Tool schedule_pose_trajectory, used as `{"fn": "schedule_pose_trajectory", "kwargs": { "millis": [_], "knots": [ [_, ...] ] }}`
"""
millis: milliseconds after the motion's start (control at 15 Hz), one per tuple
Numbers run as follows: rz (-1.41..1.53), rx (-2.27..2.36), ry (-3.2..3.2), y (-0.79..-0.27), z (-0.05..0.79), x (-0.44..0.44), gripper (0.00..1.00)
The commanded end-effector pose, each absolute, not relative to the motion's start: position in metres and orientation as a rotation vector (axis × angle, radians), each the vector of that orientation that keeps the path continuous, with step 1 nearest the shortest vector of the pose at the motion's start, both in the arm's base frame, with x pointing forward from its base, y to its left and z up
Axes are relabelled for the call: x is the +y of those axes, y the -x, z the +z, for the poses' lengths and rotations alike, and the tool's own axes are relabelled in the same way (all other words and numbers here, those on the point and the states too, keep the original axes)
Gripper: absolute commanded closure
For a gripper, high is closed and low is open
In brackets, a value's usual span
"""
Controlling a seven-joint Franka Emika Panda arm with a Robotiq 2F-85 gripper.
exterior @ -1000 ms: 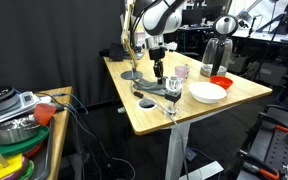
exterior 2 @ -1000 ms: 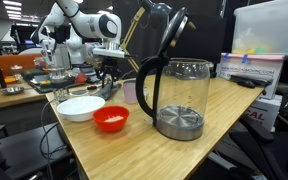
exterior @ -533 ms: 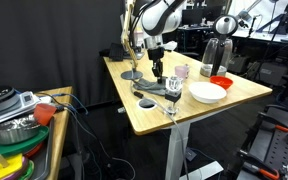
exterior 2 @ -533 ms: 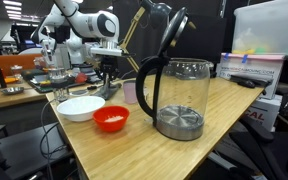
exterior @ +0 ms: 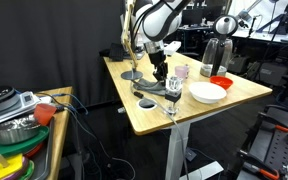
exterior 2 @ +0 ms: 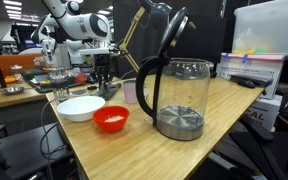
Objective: Fold the cloth on the table
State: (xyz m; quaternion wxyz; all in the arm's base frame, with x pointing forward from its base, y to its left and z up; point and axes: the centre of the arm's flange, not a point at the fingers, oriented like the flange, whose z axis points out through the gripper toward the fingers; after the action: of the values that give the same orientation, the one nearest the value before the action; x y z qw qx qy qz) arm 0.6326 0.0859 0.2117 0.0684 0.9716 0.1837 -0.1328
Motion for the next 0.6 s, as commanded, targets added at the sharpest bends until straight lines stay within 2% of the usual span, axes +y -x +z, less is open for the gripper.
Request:
{"fn": "schedule_pose_trajectory", "kwargs": {
  "millis": [0,533],
  "knots": [
    [-0.372,0.463,-2.886,-0.615,0.223,0.09,0.79],
    [-0.379,0.43,-2.875,-0.604,0.219,0.104,0.74]
  ]
}}
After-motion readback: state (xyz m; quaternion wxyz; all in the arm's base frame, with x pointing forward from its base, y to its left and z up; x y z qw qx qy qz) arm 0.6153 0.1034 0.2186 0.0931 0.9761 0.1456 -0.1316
